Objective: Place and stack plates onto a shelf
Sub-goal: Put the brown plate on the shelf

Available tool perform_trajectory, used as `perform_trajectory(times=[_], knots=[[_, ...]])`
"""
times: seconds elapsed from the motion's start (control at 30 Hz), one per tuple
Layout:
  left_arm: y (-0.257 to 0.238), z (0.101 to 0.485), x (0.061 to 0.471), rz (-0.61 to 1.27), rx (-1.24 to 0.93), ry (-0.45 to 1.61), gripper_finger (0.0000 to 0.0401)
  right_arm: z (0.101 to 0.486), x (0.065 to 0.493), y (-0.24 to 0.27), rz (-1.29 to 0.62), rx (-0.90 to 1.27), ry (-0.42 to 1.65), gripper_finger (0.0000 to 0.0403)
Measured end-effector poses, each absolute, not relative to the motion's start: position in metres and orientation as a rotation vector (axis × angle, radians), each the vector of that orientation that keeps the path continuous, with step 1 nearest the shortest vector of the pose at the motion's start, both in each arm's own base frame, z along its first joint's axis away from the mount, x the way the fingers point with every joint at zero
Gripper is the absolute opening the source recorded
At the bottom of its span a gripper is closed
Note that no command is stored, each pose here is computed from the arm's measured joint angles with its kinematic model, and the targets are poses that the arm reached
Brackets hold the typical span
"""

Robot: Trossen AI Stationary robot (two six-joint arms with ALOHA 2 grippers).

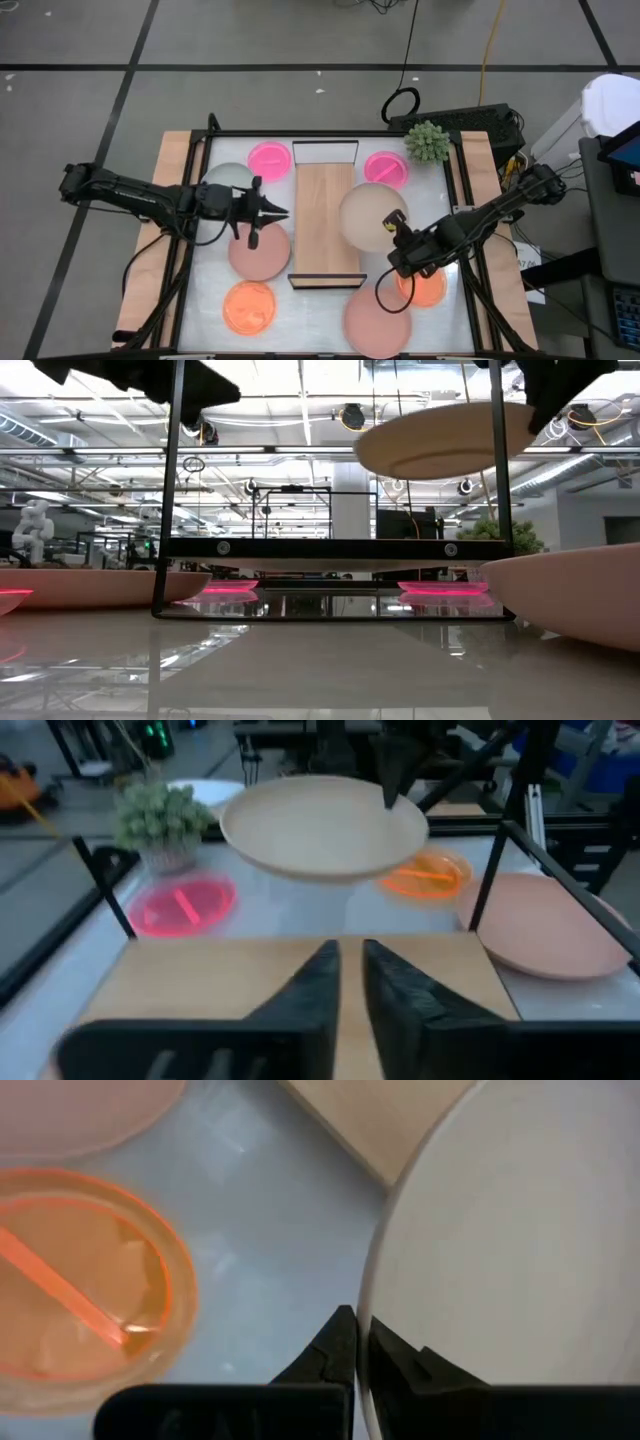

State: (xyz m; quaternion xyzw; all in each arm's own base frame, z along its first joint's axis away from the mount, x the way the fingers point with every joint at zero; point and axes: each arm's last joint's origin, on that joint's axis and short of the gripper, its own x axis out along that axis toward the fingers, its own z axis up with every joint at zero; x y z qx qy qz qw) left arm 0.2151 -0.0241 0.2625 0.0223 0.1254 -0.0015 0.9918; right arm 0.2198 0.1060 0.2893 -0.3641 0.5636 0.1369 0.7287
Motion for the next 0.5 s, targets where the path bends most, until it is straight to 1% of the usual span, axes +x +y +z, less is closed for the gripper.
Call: perform_trajectory(times=[0.17, 0.27, 0.37, 0.5], knots=[[-0.029, 0.26, 0.231, -0.006, 0.177, 0.181, 0.0149, 0.293, 0.226, 0.109, 0.422, -0.956, 1.153, 0.0], [-0.034, 0.26, 0.239, -0.016, 0.259, 0.118, 0.0187, 0.296, 0.234, 0.11, 0.466, -1.017, 1.065, 0.0], [-0.043, 0.259, 0.244, -0.049, 0.368, 0.095, 0.0209, 0.298, 0.241, 0.109, 0.493, -1.045, 0.992, 0.0], [-0.058, 0.273, 0.252, -0.114, 0.509, 0.13, 0.0215, 0.3, 0.25, 0.103, 0.568, -1.035, 0.921, 0.0]])
